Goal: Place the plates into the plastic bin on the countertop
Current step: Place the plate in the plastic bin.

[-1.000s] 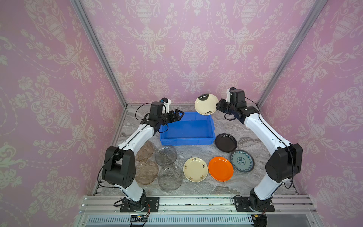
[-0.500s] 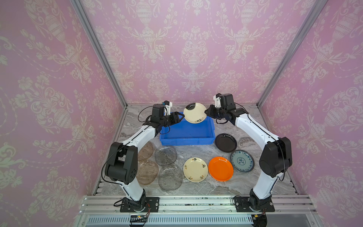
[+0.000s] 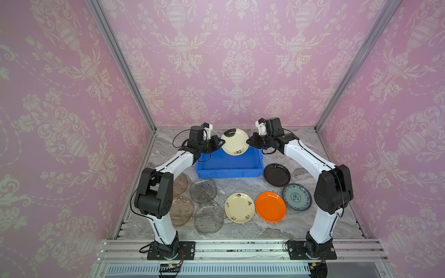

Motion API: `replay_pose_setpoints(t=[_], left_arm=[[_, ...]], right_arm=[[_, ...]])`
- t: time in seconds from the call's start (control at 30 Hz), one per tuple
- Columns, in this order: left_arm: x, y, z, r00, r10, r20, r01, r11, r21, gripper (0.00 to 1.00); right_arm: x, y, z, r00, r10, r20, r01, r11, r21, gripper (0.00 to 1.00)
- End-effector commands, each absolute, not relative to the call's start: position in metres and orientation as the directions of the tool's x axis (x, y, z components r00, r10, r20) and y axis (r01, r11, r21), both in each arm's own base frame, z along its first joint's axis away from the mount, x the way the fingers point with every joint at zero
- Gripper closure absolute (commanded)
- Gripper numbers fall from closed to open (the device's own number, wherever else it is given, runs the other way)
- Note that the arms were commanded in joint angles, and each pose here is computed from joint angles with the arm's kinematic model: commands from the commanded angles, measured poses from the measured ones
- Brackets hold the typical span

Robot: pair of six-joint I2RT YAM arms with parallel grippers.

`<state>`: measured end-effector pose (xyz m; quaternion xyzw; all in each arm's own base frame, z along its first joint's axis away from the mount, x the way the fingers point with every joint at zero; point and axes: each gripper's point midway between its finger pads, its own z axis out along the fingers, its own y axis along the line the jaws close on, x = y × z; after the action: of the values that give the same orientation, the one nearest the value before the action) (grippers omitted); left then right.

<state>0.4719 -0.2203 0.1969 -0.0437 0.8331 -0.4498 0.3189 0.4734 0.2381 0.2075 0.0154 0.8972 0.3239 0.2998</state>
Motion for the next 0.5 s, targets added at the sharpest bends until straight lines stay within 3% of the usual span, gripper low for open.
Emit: replay_pose_setpoints(t=[0.0, 0.03, 0.1, 0.23, 0.47], left_arm=[[0.466, -0.234, 0.178, -0.825, -0.29, -0.484, 0.217, 0.628, -0.747, 1.0], [0.466, -0.234, 0.174, -0.83, -0.283, -0.48, 0.211, 0.638, -0.741, 1.0], [0.464, -0.235, 0.167, -0.843, -0.26, -0.47, 0.199, 0.662, -0.723, 1.0], [0.46, -0.239, 0.149, -0.867, -0.192, -0.46, 0.191, 0.725, -0.662, 1.0], [0.465, -0.247, 0.116, -0.896, -0.144, -0.419, 0.166, 0.767, -0.619, 1.0]], right_arm=[[0.478, 0.237, 0.21, -0.805, 0.212, -0.554, -0.169, 0.813, 0.557, 1.0], [0.478, 0.232, 0.208, -0.804, 0.215, -0.555, -0.155, 0.824, 0.545, 0.98], [0.479, 0.215, 0.205, -0.806, 0.234, -0.544, -0.105, 0.848, 0.519, 0.77], [0.48, 0.164, 0.21, -0.771, 0.309, -0.557, 0.011, 0.881, 0.473, 0.48], [0.474, 0.115, 0.219, -0.721, 0.391, -0.572, 0.088, 0.871, 0.483, 0.46]])
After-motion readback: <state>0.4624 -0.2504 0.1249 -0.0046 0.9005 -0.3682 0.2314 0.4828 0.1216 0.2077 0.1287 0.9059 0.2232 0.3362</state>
